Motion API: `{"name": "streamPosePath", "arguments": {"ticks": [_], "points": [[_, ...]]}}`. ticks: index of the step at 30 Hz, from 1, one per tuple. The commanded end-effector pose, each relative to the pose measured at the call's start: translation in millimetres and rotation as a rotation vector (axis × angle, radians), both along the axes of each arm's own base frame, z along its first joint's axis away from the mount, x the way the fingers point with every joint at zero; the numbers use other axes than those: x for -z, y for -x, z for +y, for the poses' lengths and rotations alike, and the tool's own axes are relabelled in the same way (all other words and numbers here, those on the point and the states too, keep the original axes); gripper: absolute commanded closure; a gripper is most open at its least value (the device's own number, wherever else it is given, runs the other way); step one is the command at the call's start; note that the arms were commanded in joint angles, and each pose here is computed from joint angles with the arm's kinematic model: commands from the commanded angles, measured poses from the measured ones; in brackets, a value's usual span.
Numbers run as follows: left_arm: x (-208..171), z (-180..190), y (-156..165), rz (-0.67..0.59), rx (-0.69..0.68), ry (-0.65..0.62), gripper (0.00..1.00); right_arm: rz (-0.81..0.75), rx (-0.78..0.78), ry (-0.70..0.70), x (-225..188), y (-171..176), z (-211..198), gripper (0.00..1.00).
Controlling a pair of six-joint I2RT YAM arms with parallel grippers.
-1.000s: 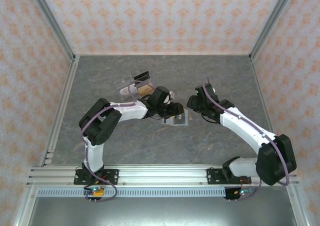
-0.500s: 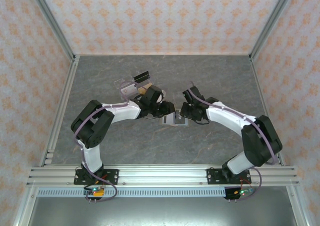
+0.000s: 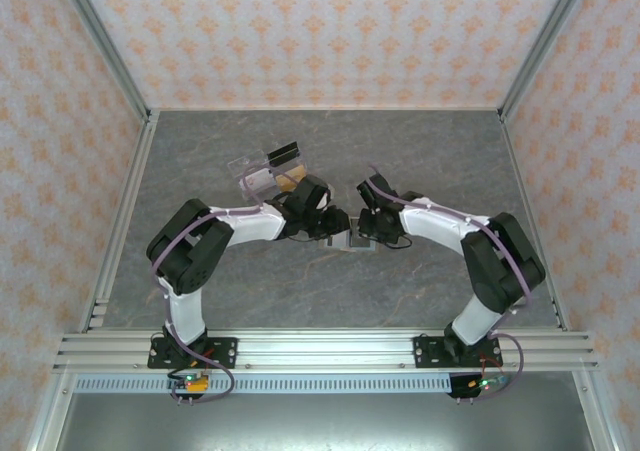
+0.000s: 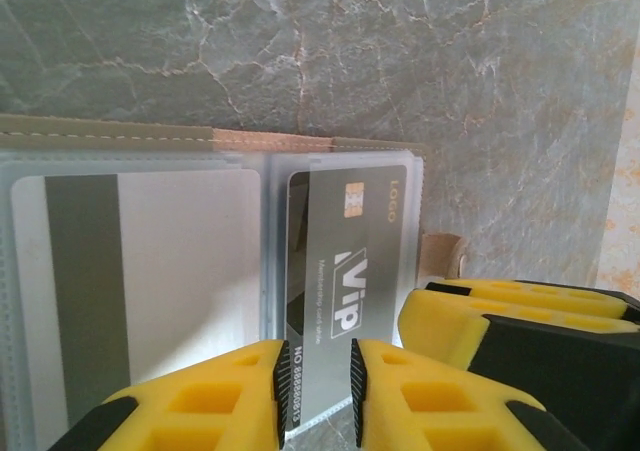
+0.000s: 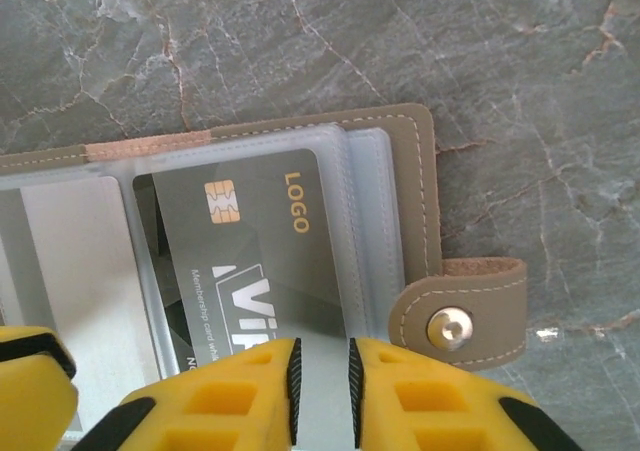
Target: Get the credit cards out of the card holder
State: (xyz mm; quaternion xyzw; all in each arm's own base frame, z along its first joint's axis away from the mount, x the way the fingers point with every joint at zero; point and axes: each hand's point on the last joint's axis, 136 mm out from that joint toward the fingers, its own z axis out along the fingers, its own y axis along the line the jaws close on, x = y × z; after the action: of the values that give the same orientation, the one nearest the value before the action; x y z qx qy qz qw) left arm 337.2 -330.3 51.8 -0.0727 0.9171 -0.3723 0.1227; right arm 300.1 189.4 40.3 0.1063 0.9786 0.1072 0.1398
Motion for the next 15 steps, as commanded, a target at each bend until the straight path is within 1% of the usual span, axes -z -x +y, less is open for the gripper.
{"name": "streamPosePath", "arguments": {"ticks": [1,7,8,15], "points": [[1,-5,-3,0.005,-0.006,0.006,0.75,0.001,0.009,0.026,0,-5,-2,0.78],[0,-7,-2,0.01,0.001,0.021,0.75,0.024,0.01,0.04,9,-4,-4,0.78],[13,-6,0,0.034,-0.001,0.004,0.75,0.028,0.01,0.044,10,-3,-5,0.77],[23,-7,1,0.054,0.001,0.007,0.75,0.061,-0.002,0.017,20,1,1,0.77]]}}
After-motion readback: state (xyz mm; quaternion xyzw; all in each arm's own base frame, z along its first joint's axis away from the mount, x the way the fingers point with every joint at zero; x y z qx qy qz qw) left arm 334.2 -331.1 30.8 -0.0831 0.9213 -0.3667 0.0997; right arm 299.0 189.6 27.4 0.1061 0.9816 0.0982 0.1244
